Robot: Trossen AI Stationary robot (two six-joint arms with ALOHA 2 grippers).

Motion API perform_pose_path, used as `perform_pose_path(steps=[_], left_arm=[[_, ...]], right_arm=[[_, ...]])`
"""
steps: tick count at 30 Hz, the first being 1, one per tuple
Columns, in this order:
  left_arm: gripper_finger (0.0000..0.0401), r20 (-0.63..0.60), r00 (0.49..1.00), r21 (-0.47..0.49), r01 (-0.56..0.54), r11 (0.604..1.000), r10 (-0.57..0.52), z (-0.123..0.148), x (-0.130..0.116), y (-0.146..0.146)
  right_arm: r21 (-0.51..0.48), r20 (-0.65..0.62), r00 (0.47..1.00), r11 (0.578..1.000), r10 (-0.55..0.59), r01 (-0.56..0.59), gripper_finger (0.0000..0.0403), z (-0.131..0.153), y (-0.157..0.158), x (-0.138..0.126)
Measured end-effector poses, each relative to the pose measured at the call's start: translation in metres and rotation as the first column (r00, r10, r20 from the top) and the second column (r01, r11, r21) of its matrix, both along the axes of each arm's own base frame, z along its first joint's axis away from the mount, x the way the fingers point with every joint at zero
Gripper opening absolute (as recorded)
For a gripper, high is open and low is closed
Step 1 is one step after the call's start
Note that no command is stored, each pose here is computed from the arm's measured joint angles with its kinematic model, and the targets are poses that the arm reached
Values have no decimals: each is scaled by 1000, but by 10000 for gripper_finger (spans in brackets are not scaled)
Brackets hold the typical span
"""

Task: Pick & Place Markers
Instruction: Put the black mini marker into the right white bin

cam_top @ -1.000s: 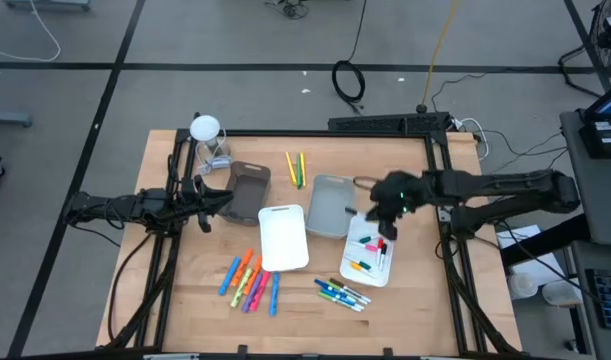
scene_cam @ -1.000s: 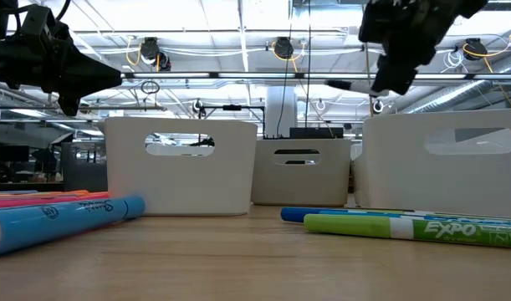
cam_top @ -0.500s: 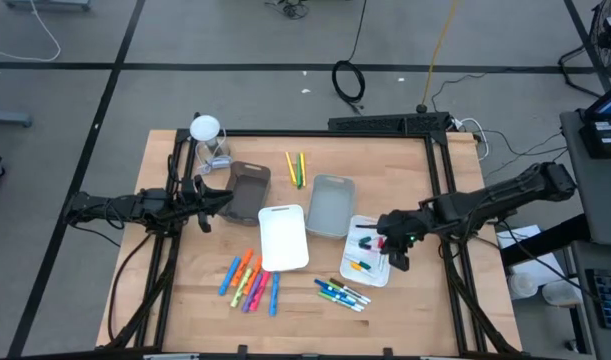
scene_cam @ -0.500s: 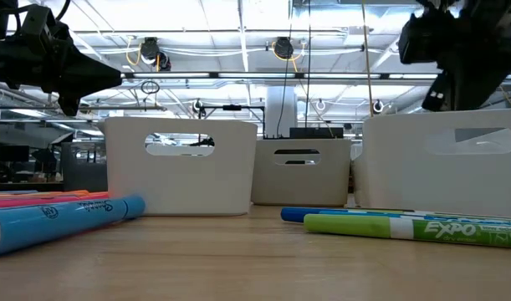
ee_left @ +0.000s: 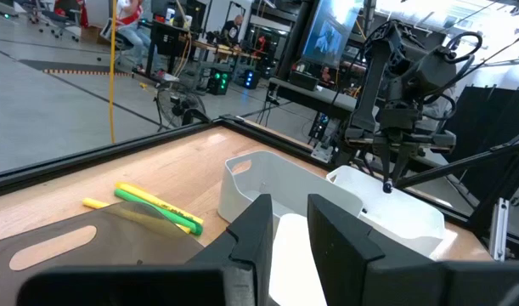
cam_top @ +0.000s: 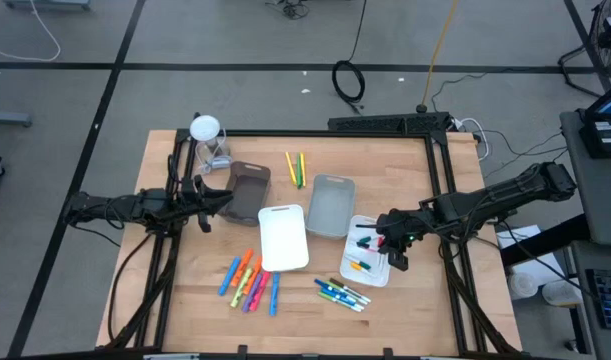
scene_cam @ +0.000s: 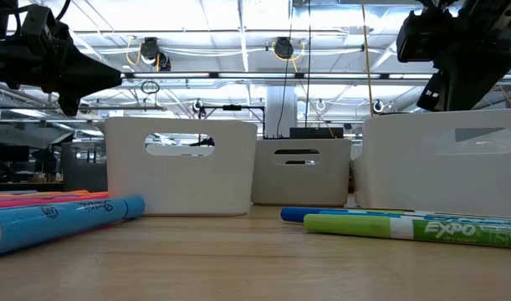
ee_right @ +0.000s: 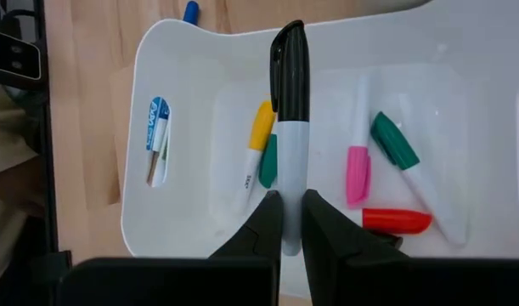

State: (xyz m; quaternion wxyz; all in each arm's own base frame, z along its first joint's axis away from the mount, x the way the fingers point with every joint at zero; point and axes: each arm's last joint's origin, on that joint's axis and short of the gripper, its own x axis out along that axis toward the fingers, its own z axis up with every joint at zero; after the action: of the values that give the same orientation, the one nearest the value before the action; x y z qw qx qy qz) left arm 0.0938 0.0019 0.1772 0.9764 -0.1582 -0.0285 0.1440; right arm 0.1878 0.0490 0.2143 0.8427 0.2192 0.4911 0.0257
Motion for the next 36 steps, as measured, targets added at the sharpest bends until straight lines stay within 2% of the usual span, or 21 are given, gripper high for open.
perform_pose_path(steps=[27,30,36], left_arm=[[79,1,1000,0,0,1000,0,0,0,0],[79,0,1000,0,0,1000,0,0,0,0],[79,1,1000,0,0,1000,0,0,0,0]], right_arm=[[5,-3,1000,1000,-9,9,15,0,0,0],[7,-4,1000,1000,-13,13,29,0,0,0],[32,15,999,999,-44,43,88,2,0,2]])
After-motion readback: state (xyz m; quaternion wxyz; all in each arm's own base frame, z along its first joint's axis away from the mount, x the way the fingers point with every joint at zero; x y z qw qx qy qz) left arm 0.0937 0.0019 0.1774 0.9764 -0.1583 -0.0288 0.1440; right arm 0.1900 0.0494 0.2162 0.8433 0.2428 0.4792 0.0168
